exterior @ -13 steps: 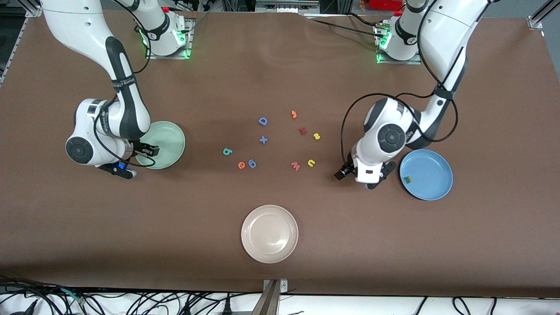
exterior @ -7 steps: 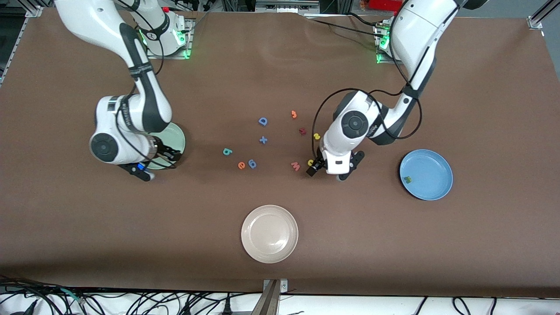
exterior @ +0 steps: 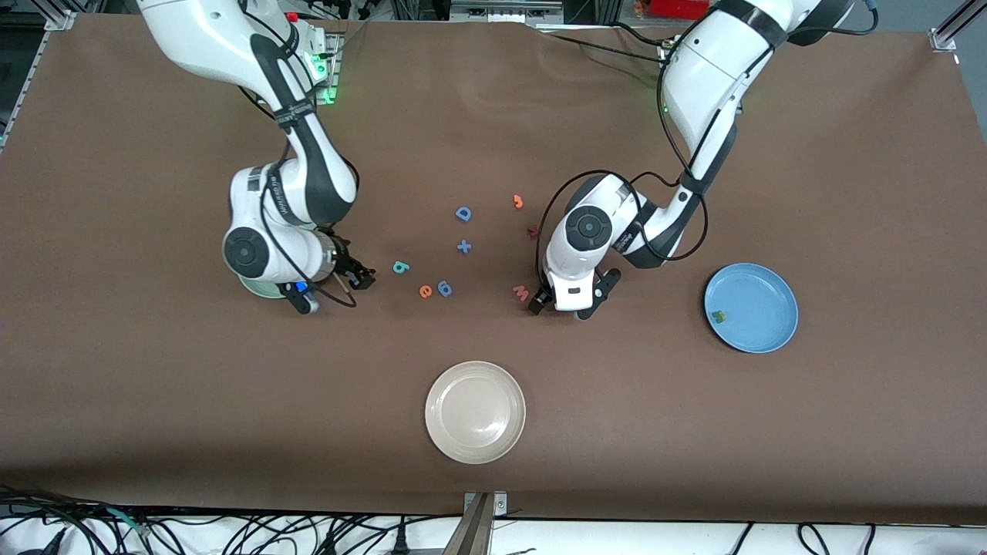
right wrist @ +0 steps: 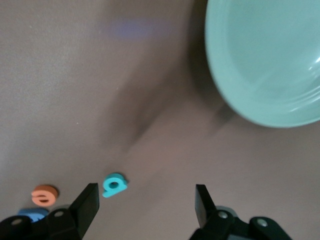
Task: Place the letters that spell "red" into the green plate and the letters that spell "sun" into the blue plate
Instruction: 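Move the right gripper and the left gripper back to the letters, then grasp the teal 'a' with the right gripper while the left gripper grasps yellow 'u'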
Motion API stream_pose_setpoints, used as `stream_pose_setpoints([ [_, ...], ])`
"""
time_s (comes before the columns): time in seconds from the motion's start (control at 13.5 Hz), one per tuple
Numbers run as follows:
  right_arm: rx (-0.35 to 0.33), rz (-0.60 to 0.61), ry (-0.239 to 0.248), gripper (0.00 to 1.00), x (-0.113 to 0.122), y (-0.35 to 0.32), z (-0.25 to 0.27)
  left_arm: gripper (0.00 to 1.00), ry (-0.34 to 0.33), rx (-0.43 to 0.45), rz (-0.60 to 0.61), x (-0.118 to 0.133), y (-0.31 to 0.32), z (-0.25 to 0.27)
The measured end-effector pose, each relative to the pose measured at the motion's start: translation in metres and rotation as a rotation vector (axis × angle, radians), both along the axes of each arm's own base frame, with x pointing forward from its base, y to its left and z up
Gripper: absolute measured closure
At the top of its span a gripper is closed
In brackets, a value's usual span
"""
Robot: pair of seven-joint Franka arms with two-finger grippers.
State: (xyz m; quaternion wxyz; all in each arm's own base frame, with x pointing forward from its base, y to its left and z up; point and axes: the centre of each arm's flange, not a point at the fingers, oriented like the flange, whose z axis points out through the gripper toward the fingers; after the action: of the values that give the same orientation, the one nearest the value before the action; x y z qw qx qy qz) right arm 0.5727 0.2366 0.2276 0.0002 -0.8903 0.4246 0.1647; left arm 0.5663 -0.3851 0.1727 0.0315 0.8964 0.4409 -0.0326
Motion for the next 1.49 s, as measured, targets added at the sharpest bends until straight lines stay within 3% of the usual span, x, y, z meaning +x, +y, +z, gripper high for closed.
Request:
stream_pose_setpoints([
  [0.3,-0.069,-0.104,-0.023,0.11,-0.018,0.050,-0.038,0.00,-0.005,-0.004,0.009,0.002,0.000,0.001],
  [0.59,-0.075,-0.155,-0.026,0.12,-0.018,0.050,-0.049,0.04,-0.006,-0.005,0.025,0.003,-0.001,0.002],
  [0.74,-0.068,-0.183,-0.033,0.13,-0.018,0.054,-0.050,0.16,-0.005,-0.004,0.028,0.002,-0.001,0.002],
  [0.82,-0.068,-0.201,-0.035,0.15,-0.019,0.058,-0.052,0.16,-0.005,-0.004,0.029,0.002,-0.002,0.002],
  [1.11,-0.074,-0.228,-0.036,0.19,-0.021,0.062,-0.058,0.57,-0.013,-0.011,0.035,0.003,-0.003,0.002],
  [1.26,-0.076,-0.242,-0.034,0.20,-0.021,0.062,-0.058,0.62,-0.014,-0.012,0.043,0.003,-0.003,0.002],
  [1.34,-0.076,-0.244,-0.034,0.27,-0.021,0.062,-0.057,0.62,-0.014,-0.013,0.044,0.003,-0.003,0.001],
  [1.49,-0.076,-0.246,-0.035,0.51,-0.020,0.062,-0.057,0.65,-0.015,-0.013,0.045,0.003,-0.003,0.001],
])
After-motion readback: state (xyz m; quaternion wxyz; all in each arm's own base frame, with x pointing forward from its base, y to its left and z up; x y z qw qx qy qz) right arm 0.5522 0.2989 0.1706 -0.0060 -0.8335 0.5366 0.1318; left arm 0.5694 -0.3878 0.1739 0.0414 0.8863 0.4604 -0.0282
